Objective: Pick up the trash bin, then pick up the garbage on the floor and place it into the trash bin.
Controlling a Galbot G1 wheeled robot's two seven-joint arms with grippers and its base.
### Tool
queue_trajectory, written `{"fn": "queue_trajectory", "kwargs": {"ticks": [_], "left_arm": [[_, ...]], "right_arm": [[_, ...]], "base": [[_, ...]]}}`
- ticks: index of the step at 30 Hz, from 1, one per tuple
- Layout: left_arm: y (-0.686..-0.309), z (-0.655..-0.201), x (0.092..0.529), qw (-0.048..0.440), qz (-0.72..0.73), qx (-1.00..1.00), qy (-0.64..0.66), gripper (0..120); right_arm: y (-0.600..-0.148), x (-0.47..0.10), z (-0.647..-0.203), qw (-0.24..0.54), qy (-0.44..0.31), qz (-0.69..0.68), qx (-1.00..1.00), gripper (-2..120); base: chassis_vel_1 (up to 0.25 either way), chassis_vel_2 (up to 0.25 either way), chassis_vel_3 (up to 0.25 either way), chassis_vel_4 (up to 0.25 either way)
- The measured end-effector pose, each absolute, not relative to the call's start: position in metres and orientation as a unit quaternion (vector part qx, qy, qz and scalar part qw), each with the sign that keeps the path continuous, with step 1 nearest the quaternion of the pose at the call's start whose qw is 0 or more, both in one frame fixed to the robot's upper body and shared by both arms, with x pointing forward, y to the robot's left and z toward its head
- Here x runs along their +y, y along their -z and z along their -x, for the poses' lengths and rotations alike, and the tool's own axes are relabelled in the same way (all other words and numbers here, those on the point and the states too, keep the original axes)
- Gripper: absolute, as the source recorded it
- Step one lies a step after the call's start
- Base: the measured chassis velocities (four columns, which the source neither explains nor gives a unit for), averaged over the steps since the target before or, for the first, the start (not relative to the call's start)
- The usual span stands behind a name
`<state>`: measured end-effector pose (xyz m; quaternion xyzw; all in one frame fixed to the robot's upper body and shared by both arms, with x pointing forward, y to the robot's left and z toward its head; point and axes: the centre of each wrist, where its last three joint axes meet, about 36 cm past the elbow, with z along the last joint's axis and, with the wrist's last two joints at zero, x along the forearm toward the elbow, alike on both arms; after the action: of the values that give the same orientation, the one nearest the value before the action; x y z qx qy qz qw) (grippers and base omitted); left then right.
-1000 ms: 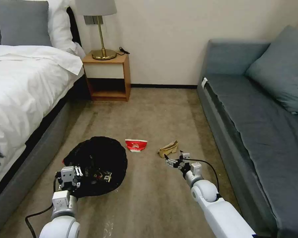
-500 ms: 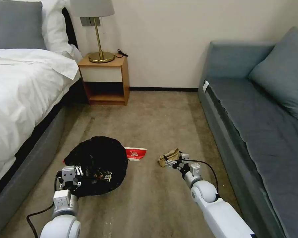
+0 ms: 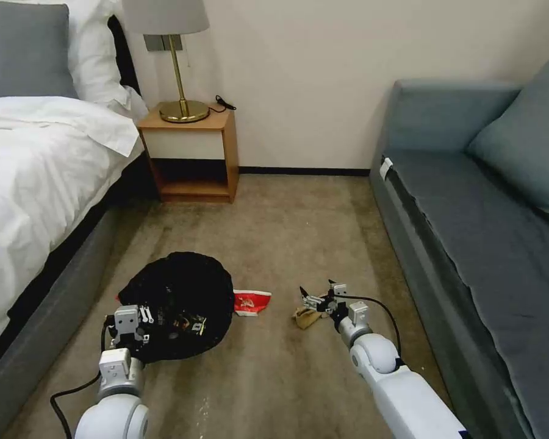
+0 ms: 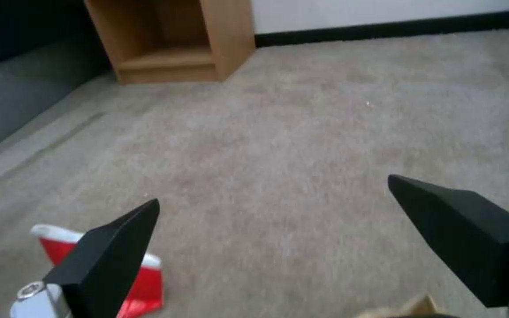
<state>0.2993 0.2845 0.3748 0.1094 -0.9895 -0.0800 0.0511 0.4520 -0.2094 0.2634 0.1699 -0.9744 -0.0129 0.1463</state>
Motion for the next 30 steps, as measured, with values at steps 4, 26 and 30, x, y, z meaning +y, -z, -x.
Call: {"fn": "queue_trajectory", "kwargs": {"ticks": [4,26,30], "left_arm": [[-0.375,-0.3,0.285,0.05,-0.109,-0.99,0.08,4],[-0.38,-0.296,0.291,0.045,-0.109,-0.99,0.079,4],[-0.38,-0.297,0.293,0.044,-0.112,-0.99,0.08,4]], "right_arm": [[-0.263,-0.209,-0.451,0.141,0.005,-0.175,-0.975,100],[-0.27,-0.191,-0.44,0.138,-0.047,-0.245,-0.958,100],[-0.273,-0.188,-0.444,0.147,-0.053,-0.27,-0.95,100]], "base": [[-0.119,0.11,0.113,-0.123],[-0.064,0.074,0.072,-0.07],[0.0,0.0,0.0,0.0]]}}
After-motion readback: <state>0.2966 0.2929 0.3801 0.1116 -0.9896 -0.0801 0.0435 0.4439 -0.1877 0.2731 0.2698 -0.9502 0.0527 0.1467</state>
